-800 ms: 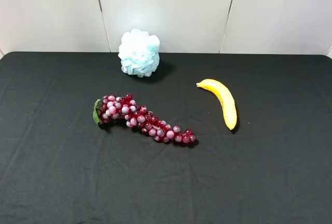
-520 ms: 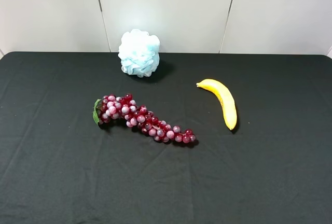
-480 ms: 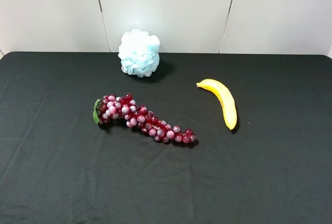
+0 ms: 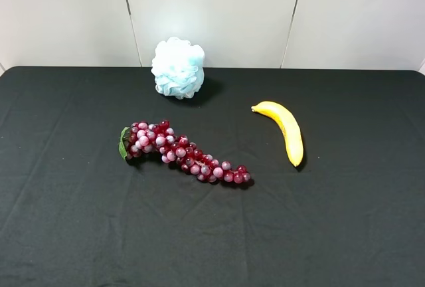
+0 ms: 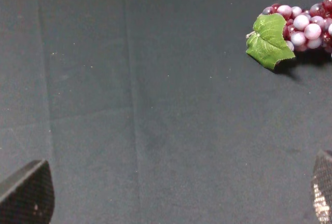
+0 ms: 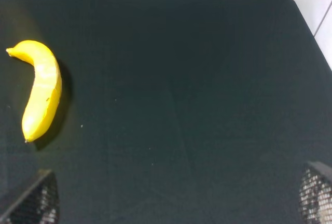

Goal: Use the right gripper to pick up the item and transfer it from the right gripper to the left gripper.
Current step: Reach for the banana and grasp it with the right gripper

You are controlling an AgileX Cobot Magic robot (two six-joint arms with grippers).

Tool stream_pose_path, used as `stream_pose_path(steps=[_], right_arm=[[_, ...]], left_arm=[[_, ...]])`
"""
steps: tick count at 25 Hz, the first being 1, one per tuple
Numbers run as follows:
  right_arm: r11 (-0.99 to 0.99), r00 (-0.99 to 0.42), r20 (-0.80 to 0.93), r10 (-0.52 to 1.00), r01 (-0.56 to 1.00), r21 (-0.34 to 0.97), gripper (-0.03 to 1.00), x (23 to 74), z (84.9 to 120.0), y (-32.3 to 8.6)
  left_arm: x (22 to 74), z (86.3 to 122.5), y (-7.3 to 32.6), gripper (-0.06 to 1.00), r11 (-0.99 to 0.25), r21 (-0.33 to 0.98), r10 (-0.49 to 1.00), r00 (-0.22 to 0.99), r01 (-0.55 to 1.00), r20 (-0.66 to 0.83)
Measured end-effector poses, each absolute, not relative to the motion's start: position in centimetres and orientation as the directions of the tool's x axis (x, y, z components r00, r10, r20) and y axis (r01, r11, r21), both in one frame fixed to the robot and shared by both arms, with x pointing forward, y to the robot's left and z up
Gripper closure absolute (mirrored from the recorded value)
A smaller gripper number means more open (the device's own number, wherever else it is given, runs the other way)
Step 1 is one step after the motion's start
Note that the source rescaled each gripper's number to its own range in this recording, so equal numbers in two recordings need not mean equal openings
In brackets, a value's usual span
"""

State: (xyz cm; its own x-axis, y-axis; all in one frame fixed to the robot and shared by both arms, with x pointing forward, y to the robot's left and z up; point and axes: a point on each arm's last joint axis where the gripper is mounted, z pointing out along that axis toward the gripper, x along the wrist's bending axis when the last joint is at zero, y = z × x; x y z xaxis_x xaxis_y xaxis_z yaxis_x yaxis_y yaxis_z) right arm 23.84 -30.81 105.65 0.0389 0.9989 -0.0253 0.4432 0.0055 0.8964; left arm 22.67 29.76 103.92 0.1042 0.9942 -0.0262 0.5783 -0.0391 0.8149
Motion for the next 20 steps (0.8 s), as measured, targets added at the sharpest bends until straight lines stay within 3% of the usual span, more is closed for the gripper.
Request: stream_pose_path(steps=[12, 20], right_arm=[[0.019, 0.014, -0.038, 0.999, 0.660, 0.751, -0.03, 32.7, 112.2, -30.1], [0.193, -0.187, -0.070, 0.980, 0.793, 0.577, -0.03, 40.9, 111.7, -28.0]], left_arm=[[22.7, 103.9, 29.8, -0.04, -0.039, 0.815, 0.994, 0.104, 0.578, -0.026], [22.7, 103.9, 29.8, -0.04, -0.039, 0.815, 0.994, 0.104, 0.578, -0.026]])
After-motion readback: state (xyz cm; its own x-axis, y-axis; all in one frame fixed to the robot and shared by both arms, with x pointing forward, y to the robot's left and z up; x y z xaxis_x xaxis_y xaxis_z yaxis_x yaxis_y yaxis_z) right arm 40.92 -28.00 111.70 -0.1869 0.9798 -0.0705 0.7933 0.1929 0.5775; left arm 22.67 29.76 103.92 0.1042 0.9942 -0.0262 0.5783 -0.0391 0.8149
